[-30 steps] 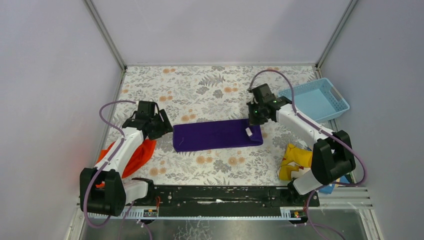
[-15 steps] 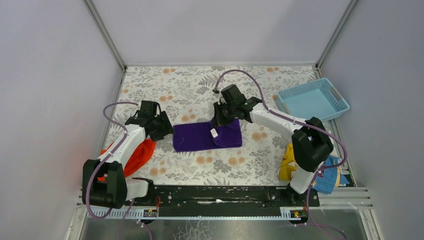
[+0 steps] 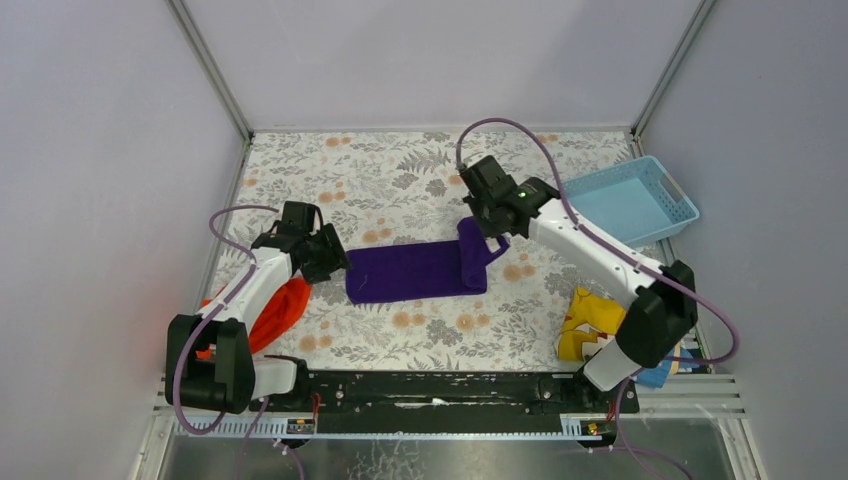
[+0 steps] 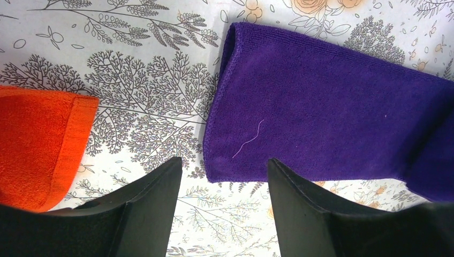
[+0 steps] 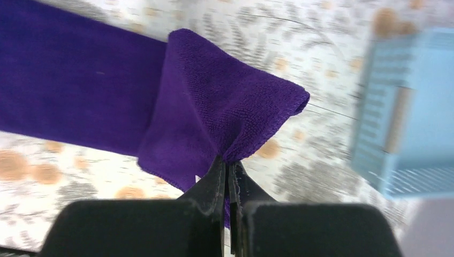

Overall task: Roll the towels
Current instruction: Fold the towel at the center of the board.

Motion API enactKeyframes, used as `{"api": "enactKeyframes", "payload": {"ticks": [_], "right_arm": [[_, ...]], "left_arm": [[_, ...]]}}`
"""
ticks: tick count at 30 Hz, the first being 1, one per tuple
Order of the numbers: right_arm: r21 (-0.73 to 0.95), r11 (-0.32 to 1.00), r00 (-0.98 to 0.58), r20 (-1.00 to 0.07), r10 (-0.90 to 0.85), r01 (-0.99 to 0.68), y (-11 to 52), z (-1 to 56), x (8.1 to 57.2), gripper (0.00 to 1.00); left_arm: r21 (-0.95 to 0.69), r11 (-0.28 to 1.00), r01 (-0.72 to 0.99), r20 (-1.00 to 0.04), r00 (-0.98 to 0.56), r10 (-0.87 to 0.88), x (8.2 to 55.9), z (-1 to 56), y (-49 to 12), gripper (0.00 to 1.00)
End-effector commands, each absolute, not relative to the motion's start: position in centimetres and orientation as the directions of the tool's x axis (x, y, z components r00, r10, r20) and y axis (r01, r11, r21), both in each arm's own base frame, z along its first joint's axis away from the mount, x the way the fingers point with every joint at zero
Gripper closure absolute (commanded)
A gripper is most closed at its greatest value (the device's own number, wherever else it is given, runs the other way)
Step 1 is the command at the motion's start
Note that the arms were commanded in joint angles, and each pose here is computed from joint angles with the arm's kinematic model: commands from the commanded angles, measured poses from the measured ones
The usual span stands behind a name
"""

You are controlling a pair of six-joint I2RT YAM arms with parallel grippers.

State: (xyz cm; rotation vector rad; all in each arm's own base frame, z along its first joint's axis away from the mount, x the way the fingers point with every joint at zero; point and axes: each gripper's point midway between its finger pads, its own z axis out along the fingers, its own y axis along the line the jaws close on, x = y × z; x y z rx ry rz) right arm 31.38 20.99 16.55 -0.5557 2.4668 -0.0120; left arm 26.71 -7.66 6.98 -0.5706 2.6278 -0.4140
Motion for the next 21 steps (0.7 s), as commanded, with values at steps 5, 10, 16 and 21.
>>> {"api": "enactKeyframes", "payload": {"ticks": [5, 10, 16, 21], "right_arm": [[-0.544, 0.818, -0.709, -0.501, -0.496, -0.188, 8.4, 23.2, 31.7, 1.00], [-0.620, 0.778, -0.720, -0.495, -0.486, -0.100, 4.0, 24.8, 32.2, 1.00], [-0.690, 0.722, -0.750, -0.455, -0.480, -0.044, 0.1, 25.3, 32.5, 1.00], [-0.685, 0.728, -0.746, -0.466, -0.476, -0.037, -0.4, 25.2, 33.1, 1.00]], "left_arm": [[-0.379, 0.878, -0.293, -0.353, -0.831, -0.430, 27.0, 7.7, -8.0, 0.41], [-0.376, 0.881, -0.286, -0.353, -0.835, -0.422, 27.0, 7.6, -8.0, 0.41], [-0.377, 0.882, -0.282, -0.350, -0.839, -0.418, 27.0, 7.5, -8.0, 0.41], [-0.381, 0.882, -0.277, -0.346, -0.842, -0.414, 27.1, 7.5, -8.2, 0.41]]}}
